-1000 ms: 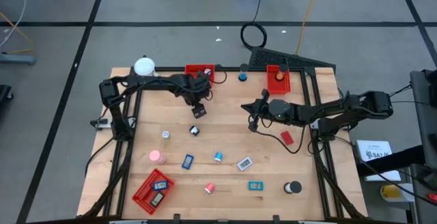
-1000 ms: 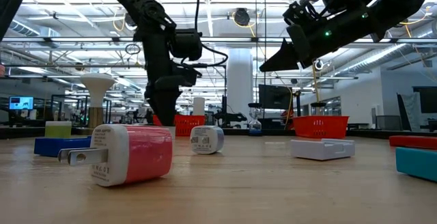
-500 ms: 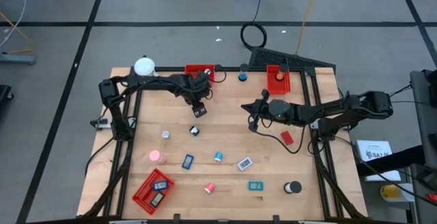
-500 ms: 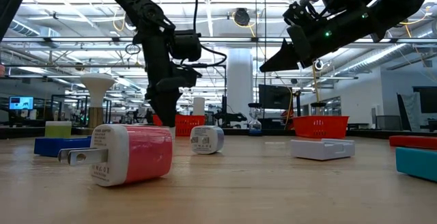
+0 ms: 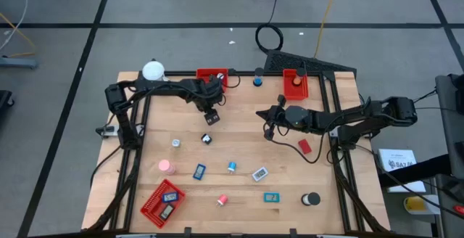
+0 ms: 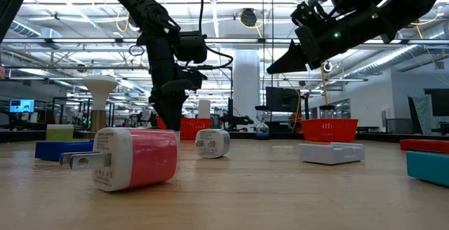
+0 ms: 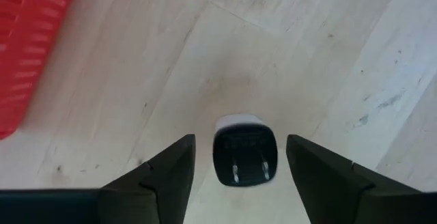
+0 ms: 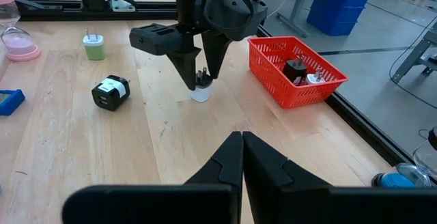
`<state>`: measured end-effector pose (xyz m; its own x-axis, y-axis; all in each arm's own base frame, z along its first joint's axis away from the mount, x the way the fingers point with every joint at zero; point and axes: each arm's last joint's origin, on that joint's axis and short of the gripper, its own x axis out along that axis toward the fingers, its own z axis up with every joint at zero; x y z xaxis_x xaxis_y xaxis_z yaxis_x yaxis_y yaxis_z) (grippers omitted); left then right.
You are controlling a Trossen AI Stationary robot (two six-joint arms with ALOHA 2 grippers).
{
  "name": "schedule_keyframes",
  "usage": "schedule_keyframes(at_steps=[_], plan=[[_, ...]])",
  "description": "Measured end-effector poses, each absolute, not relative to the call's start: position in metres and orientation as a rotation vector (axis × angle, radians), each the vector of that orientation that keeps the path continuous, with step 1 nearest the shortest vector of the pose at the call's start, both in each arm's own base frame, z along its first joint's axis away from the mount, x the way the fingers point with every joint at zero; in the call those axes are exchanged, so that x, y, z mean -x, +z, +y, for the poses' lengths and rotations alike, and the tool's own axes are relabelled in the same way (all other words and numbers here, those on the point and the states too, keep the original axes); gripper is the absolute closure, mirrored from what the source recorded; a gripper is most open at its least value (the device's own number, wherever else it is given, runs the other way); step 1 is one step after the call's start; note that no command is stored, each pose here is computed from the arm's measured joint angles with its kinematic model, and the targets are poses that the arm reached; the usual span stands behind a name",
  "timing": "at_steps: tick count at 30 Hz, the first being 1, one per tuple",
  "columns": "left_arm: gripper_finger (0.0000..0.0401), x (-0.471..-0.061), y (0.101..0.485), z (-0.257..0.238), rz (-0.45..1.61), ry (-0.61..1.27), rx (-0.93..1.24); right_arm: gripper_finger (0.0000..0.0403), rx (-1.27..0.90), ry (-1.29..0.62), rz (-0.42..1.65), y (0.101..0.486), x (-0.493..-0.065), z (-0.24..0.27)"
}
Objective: Pick & Place Office items
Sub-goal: Put the white charger adapter into the top left red basket
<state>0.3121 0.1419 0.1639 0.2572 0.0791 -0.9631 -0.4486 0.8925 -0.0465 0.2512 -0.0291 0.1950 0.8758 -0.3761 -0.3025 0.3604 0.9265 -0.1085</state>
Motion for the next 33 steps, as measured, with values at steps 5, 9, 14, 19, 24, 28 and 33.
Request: schedule_keyframes(at_steps=[5, 9, 14, 19, 24, 28, 33], plan=[[0.0182, -0.313, 0.155, 0.143, 1.288, 0.363, 0.352, 0.0399, 0.049, -0.384, 0.326, 0.195, -0.251, -0.029], [0.021, -0.313, 0.156, 0.145, 1.276, 0.384, 0.353, 0.0399, 0.049, -0.385, 0.325, 0.195, -0.251, -0.029], [0.026, -0.312, 0.156, 0.146, 1.289, 0.381, 0.359, 0.0399, 0.052, -0.385, 0.326, 0.195, -0.251, -0.029], [0.0267, -0.311, 0.175, 0.156, 1.292, 0.405, 0.356, 0.0399, 0.052, -0.385, 0.326, 0.195, -0.251, -0.029], [0.026, -0.311, 0.224, 0.192, 1.186, 0.546, 0.332, 0.0399, 0.053, -0.381, 0.321, 0.195, -0.251, -0.028], [0.026, -0.301, 0.248, 0.225, 1.109, 0.629, 0.324, 0.0399, 0.053, -0.377, 0.317, 0.196, -0.252, -0.027], [0.0262, -0.283, 0.244, 0.247, 1.143, 0.609, 0.282, 0.0399, 0.06, -0.374, 0.319, 0.196, -0.252, -0.027]])
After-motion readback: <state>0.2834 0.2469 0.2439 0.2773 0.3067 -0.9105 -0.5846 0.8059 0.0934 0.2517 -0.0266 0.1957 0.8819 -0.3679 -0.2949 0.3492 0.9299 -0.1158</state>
